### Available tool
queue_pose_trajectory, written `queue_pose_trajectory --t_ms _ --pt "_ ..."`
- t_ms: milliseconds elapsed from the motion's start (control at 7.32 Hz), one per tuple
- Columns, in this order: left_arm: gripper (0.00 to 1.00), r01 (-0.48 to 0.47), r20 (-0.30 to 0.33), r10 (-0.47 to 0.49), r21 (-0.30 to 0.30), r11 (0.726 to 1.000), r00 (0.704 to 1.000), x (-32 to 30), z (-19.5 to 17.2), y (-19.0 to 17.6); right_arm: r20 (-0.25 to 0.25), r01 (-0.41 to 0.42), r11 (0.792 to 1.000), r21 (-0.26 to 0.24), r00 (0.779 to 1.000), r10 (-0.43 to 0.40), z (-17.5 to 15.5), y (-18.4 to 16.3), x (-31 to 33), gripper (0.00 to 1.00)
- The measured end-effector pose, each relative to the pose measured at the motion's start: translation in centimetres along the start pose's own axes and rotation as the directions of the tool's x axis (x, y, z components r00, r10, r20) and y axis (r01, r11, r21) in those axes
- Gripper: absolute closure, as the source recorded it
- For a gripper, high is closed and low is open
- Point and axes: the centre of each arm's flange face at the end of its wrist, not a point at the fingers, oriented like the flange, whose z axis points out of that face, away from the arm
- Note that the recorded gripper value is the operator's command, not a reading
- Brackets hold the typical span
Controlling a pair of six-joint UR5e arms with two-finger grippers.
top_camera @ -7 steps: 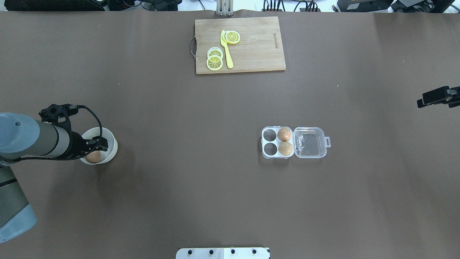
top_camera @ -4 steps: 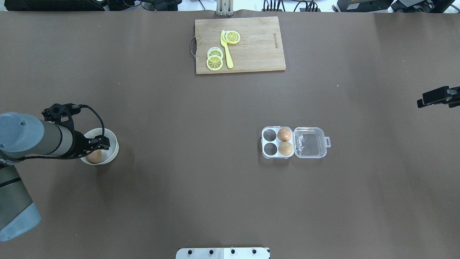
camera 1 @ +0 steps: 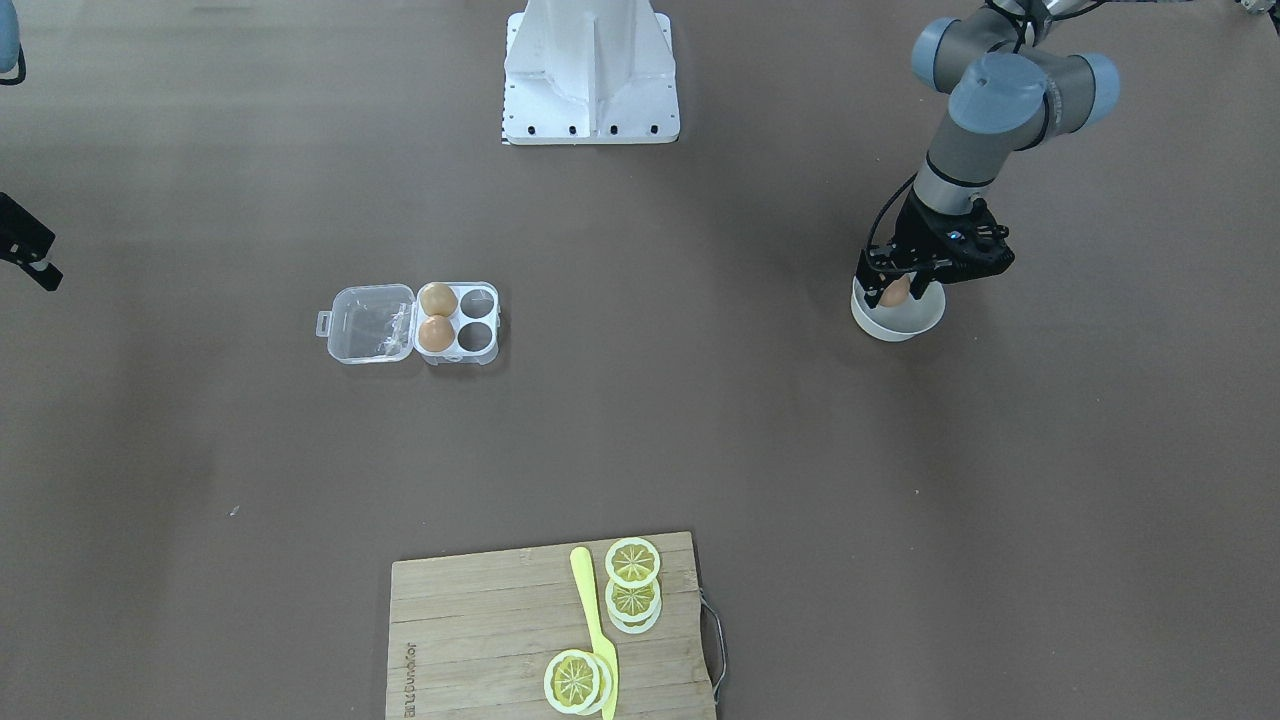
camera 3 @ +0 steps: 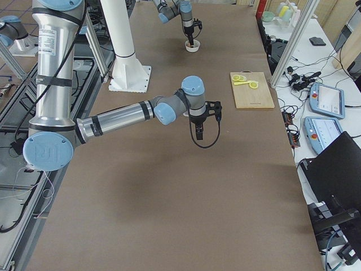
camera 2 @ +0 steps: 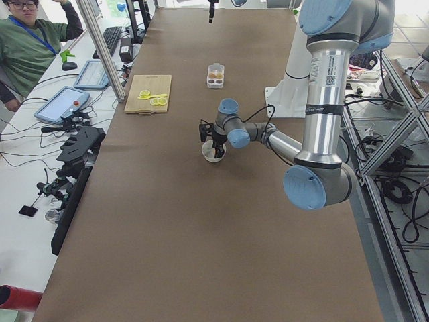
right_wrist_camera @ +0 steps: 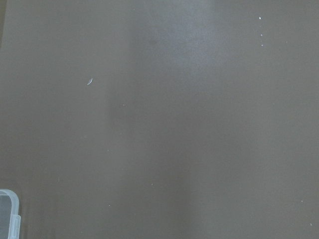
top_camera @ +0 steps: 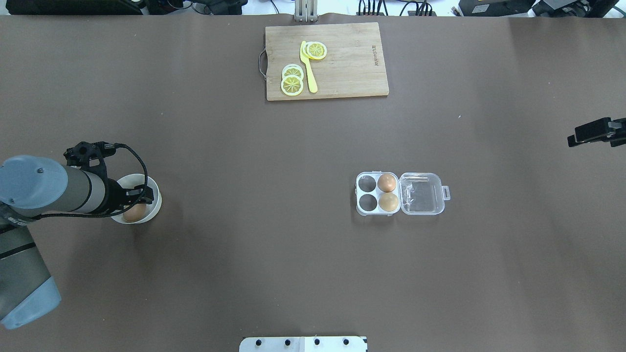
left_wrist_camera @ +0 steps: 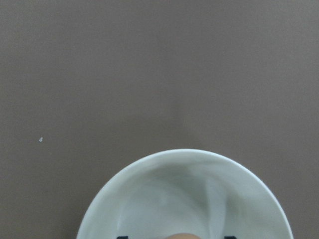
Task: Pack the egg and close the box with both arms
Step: 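Close the left gripper on the brown egg inside the bowl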
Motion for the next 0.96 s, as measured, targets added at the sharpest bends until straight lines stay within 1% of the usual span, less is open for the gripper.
queue_pose_trajectory --t_ms 137,273,547,820,957 --pt "0.29 -0.011 0.0 0.011 -0.003 1.0 1.0 0.12 0.11 0.27 0.0 0.0 1.0 0.0 1.0 0.0 0.01 0.0 0.01 0.0" --pt "0.35 -0.032 -0.002 0.032 -0.005 0.999 0.999 0.24 0.11 0.45 0.0 0.0 1.0 0.0 1.0 0.0 0.01 0.0 0.01 0.0" --pt "0.53 -0.067 -0.007 0.066 -0.005 0.998 0.998 0.43 -0.03 0.55 0.0 0.0 1.0 0.0 1.0 0.0 0.02 0.0 0.02 0.0" --pt "0.53 -0.089 -0.011 0.089 -0.005 0.996 0.996 0.56 -0.18 0.59 0.0 0.0 1.0 0.0 1.0 0.0 0.02 0.0 0.02 0.0" --pt "0.64 -0.102 -0.012 0.102 -0.004 0.995 0.995 0.57 -0.24 0.55 0.0 0.0 1.0 0.0 1.0 0.0 0.02 0.0 0.01 0.0"
